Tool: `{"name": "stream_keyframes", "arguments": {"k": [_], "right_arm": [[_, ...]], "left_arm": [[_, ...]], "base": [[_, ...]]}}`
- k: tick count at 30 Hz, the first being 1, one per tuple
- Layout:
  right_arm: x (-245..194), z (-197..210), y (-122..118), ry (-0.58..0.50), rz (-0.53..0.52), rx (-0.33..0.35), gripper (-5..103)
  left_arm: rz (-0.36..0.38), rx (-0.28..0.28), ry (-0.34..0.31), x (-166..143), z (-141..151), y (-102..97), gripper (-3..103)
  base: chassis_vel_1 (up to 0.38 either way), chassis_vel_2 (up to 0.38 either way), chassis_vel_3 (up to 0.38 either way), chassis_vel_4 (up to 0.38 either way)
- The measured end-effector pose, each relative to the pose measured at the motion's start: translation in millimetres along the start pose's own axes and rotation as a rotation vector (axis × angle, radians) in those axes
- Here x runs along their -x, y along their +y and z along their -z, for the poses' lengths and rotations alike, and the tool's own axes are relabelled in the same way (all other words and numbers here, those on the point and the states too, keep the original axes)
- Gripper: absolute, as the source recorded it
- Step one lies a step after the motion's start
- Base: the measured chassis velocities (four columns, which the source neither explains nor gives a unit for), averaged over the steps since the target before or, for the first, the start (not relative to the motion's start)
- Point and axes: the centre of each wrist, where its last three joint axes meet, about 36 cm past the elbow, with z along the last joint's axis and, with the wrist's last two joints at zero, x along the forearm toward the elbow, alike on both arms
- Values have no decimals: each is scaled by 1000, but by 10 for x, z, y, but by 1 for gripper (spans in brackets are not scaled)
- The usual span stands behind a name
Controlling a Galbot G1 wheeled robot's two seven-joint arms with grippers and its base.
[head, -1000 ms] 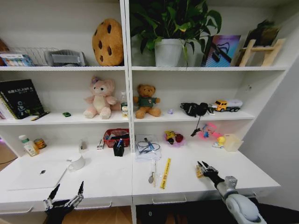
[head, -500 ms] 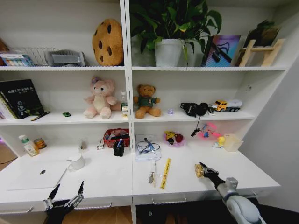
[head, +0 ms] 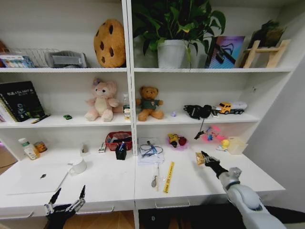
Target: Organize the objects on the table.
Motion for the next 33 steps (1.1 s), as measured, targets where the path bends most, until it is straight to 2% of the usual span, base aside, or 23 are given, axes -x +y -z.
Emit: {"name": "stream_keyframes", "arguments": {"k": [1, 3, 4, 6, 15, 29, 32, 33], "right_arm": [[0, 0, 0, 0, 0, 0, 0], [390, 72, -14, 9, 4, 28, 0], [390, 72, -14, 9, 4, 28, 0], [680, 74, 35, 32, 14, 68, 0], [1350, 173, 211, 3, 26, 72, 0], [1609, 32, 178, 38, -8, 50, 0], [1733, -202, 206, 54, -25, 53, 0], [1805, -296, 286, 47, -24, 57, 0]], "left_arm": [[0, 0, 0, 0, 0, 0, 100], [0, 0, 0, 0, 0, 0, 100], [0, 0, 0, 0, 0, 0, 100], [1, 0, 0, 0, 0, 0, 100], [0, 0, 0, 0, 0, 0, 100], [0, 0, 0, 0, 0, 0, 100], [0, 0, 0, 0, 0, 0, 100], [0, 0, 0, 0, 0, 0, 100]], "base": [[0, 0, 0, 0], [0, 0, 0, 0], [0, 0, 0, 0], [0, 0, 0, 0], [0, 0, 0, 0], [0, 0, 0, 0], [0, 0, 0, 0], [0, 0, 0, 0]]}}
